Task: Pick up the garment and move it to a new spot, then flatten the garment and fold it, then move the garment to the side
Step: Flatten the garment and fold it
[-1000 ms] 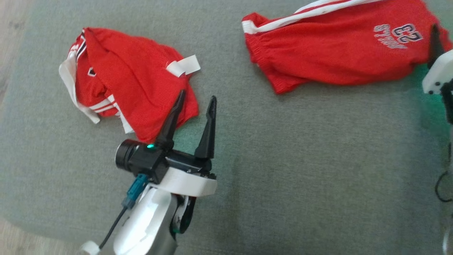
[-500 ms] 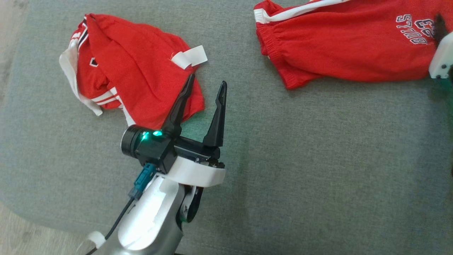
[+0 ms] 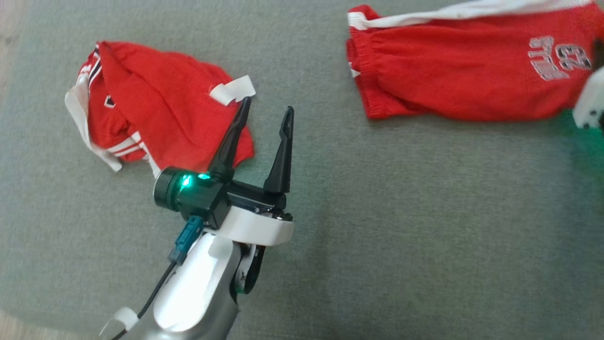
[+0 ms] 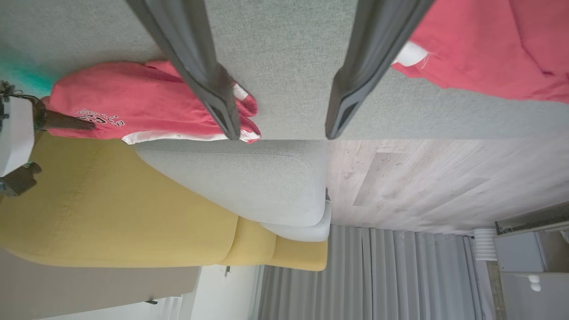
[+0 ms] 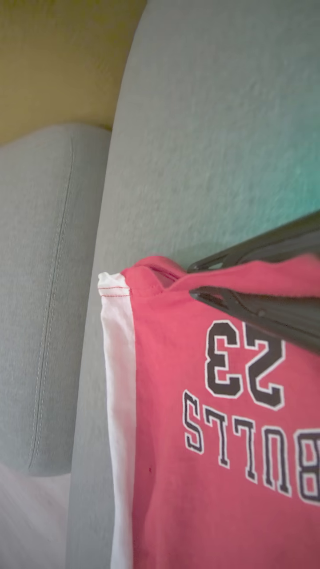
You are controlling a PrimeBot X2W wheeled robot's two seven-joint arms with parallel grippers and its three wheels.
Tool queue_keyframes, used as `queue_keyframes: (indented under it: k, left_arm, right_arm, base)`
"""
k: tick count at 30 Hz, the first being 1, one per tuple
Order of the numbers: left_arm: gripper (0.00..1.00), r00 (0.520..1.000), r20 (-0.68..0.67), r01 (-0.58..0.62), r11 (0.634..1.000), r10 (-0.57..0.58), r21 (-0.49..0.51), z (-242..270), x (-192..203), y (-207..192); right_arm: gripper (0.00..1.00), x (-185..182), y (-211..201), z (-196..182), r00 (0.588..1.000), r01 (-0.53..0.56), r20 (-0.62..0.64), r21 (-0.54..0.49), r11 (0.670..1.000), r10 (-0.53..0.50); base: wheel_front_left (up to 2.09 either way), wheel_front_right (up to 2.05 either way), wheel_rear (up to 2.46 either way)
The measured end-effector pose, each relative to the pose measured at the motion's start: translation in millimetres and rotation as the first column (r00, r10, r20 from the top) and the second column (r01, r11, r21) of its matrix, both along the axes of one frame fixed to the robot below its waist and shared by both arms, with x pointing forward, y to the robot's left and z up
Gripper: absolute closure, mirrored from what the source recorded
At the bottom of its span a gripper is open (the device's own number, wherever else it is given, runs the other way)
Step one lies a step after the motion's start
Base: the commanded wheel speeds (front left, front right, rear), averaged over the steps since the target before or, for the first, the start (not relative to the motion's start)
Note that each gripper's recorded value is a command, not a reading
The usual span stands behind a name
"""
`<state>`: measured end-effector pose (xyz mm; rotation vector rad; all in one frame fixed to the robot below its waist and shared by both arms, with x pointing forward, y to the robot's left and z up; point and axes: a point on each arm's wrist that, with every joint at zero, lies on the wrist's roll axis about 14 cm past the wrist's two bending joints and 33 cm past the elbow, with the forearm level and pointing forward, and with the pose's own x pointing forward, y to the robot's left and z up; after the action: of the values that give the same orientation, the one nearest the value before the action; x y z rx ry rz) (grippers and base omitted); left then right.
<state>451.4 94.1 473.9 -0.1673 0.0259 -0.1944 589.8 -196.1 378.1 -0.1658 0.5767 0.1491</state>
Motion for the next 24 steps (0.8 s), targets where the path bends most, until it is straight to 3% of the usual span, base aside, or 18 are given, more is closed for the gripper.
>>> queue_keyframes:
  k: [15,24]
  left_arm:
    - [0.0,0.999,0.043,0.024,1.0,-0.025,0.005,17.4,-15.9,-7.5]
    - [0.0,0.999,0.05,0.02,1.0,-0.02,0.016,19.0,-17.1,-3.7]
  right_arm:
    - [1.0,-57.9,-114.9,24.9,0.98,0.197,0.043,-0.071,0.978,-0.194]
    - [1.0,-58.7,-108.4,29.7,0.975,0.206,0.087,-0.026,0.978,-0.203]
  base:
    - [0.0,0.0,0.0]
    - [0.0,0.0,0.0]
